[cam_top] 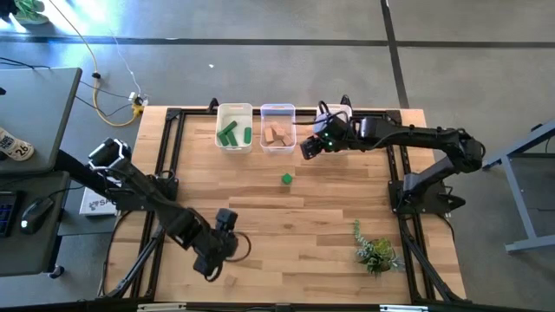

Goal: Sort & place blocks by color
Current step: Put the brown block into the transparent bin, then put the green block into the left white bin

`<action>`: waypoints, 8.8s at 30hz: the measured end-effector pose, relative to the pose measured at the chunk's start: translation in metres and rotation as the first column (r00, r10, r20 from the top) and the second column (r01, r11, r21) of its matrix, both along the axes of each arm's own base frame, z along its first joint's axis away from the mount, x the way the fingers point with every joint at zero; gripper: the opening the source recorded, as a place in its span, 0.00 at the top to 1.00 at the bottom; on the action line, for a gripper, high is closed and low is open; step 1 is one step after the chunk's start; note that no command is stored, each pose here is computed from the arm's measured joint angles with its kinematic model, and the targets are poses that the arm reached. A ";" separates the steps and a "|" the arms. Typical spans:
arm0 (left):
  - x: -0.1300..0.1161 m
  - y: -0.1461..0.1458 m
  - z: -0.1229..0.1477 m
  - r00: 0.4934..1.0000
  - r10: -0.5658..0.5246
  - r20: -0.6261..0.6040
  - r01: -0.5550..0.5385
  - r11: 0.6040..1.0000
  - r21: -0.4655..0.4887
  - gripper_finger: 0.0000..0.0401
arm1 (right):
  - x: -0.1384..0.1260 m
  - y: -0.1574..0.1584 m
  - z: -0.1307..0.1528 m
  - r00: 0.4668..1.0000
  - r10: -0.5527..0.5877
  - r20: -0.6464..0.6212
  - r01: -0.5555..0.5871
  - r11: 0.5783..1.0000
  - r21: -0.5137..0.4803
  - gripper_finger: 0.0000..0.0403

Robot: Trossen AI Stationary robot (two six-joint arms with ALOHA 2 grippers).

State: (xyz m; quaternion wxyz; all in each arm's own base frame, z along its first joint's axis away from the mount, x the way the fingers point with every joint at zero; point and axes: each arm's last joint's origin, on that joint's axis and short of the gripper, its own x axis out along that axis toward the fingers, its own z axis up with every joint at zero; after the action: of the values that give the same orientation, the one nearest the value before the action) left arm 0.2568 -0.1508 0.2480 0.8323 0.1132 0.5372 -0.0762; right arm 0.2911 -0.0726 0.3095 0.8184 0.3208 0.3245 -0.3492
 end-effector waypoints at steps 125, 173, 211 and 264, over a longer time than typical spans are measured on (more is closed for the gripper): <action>0.080 0.275 -0.034 0.900 0.373 0.226 -0.397 0.915 0.071 0.74 | -0.023 -0.027 -0.010 0.984 -0.058 -0.169 0.072 0.995 0.075 0.52; 0.025 0.354 0.007 0.707 0.595 0.382 -0.678 0.725 0.124 0.50 | 0.079 0.040 -0.088 0.942 0.329 -0.072 -0.325 0.943 0.068 0.52; -0.085 0.270 0.122 0.473 0.725 0.501 -0.713 0.649 -0.265 0.50 | 0.095 0.036 -0.151 0.947 0.216 -0.237 -0.204 0.976 0.073 0.52; -0.092 0.266 0.111 0.624 0.665 0.411 -0.693 0.713 -0.102 0.50 | 0.155 -0.041 -0.025 0.767 0.552 0.328 -0.558 0.825 -0.083 0.74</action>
State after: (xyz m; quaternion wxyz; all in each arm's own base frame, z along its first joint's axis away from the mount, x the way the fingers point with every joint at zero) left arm 0.1652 0.1154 0.3594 0.8896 -0.0565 0.3505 0.2873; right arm 0.4460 -0.1138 0.2849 0.9249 0.2735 0.2628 -0.0284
